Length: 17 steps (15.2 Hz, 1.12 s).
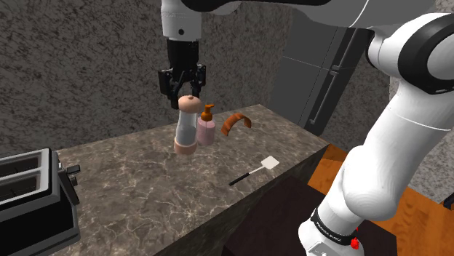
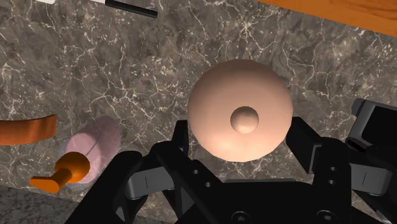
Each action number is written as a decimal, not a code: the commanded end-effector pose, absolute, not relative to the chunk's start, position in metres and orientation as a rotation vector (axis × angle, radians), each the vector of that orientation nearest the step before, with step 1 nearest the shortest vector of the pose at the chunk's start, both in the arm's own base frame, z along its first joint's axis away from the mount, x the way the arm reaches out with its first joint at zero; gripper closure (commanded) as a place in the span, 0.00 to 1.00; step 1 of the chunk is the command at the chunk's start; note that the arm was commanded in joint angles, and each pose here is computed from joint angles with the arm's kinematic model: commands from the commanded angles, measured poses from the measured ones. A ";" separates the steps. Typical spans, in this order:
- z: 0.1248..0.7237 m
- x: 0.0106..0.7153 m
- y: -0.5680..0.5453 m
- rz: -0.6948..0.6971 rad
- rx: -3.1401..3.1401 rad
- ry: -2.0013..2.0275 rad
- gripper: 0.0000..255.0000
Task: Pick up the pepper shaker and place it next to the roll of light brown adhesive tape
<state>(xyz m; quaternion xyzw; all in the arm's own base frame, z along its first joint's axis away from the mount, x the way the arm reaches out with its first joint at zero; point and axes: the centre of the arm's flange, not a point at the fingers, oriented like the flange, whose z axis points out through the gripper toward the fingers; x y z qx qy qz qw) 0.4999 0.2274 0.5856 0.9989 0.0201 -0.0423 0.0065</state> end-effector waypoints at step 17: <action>0.657 0.514 0.177 -0.133 3.125 0.063 1.00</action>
